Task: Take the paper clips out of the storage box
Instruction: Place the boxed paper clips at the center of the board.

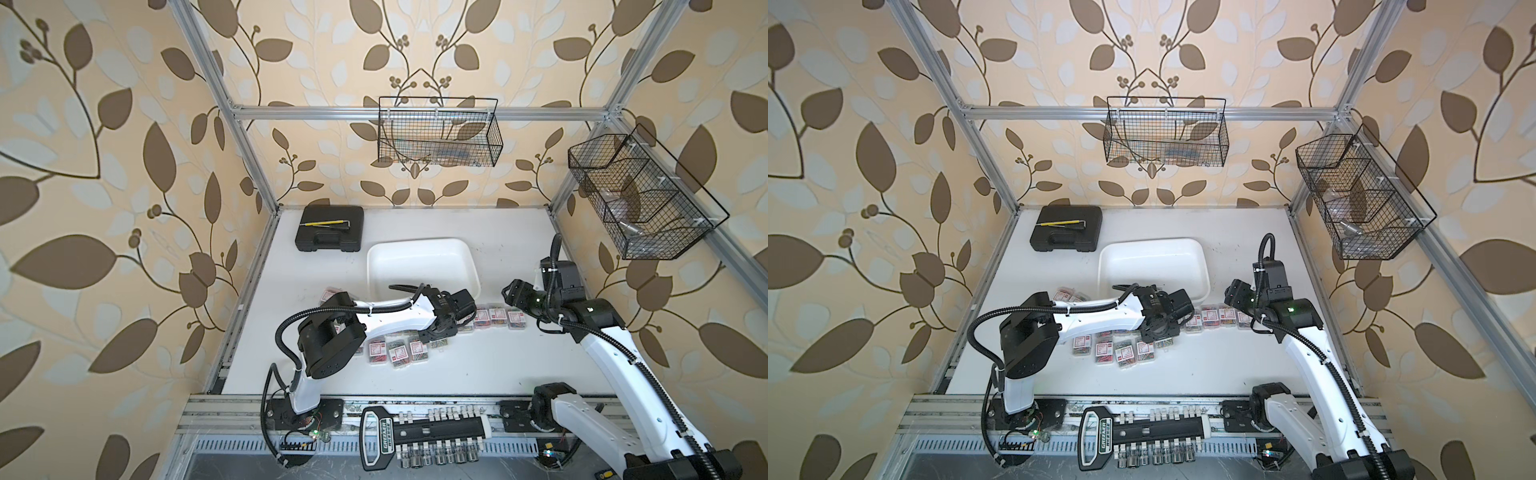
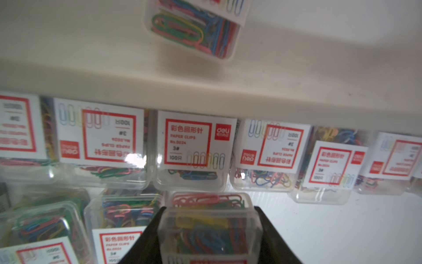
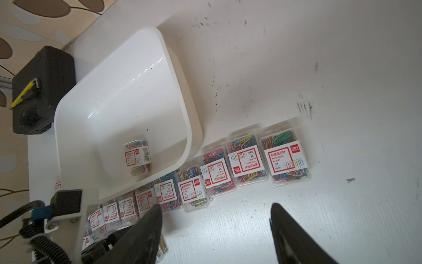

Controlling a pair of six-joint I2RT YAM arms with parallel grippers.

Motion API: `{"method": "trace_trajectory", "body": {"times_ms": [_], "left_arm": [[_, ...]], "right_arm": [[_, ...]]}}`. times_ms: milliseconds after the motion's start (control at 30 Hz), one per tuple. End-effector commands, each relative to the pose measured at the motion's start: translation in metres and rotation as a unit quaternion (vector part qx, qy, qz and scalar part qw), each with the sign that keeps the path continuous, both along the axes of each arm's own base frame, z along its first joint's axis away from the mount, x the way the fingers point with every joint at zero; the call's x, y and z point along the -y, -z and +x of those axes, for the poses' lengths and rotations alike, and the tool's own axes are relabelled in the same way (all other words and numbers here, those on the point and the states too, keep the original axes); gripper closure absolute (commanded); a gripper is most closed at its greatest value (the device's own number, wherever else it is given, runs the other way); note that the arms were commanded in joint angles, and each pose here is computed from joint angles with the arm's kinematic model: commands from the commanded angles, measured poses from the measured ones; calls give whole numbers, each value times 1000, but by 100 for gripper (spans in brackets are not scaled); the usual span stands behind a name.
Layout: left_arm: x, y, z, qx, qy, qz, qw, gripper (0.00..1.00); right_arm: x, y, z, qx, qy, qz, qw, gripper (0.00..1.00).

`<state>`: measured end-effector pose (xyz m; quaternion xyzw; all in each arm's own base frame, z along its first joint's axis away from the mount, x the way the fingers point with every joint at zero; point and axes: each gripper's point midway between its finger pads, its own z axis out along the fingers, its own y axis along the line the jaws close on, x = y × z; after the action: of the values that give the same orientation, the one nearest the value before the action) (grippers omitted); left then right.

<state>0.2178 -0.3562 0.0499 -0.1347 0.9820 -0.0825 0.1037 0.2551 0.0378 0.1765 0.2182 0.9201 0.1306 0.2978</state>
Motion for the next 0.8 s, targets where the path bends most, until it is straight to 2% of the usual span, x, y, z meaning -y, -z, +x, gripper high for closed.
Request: {"method": "trace_trajectory", "body": {"times_ms": [0, 200, 600, 767], "left_arm": [[-1, 9, -6, -12, -3, 9, 1000, 63], [-11, 10, -7, -9, -5, 42, 999, 60], [-13, 6, -8, -7, 6, 67, 998, 39], [-11, -1, -5, 1, 12, 72, 997, 34]], "right_arm": [[-1, 5, -8, -12, -3, 0, 1000, 25], [0, 4, -9, -10, -3, -2, 1000, 25], [1, 4, -10, -7, -3, -4, 1000, 25], [1, 2, -10, -5, -2, -6, 1000, 25]]}}
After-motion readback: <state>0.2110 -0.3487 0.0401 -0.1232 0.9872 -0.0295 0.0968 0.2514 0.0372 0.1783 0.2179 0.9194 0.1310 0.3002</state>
